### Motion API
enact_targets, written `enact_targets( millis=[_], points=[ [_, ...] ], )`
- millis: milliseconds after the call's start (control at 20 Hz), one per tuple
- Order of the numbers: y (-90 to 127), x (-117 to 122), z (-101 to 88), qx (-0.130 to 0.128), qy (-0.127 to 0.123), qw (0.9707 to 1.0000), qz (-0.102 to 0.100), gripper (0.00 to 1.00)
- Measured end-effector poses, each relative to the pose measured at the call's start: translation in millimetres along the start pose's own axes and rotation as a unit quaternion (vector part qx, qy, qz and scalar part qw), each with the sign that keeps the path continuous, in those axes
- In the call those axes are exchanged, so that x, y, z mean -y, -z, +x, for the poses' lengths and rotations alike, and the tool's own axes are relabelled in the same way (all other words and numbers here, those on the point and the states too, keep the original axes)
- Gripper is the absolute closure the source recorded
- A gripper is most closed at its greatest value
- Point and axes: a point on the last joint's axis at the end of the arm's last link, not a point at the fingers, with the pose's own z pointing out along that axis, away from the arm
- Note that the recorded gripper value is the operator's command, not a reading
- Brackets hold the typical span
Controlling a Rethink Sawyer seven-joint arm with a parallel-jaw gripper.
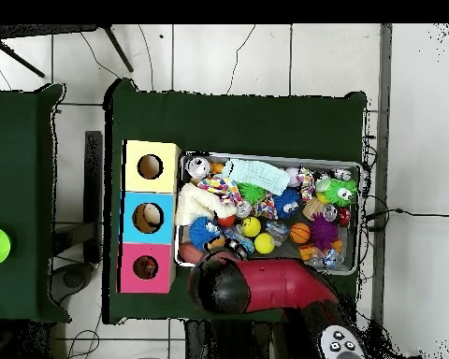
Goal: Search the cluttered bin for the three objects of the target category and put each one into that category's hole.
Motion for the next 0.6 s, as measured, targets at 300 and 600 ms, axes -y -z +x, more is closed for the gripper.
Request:
enact_targets(
  millis=[300, 600],
  points=[
    [4.1, -60.5, -38.3, 0.010, 0.009, 0.9990, -0.043, 1.00],
    [1.9, -119.3, -73.2, 0.023, 0.017, 0.9979, -0.059, 1.00]
  ],
)
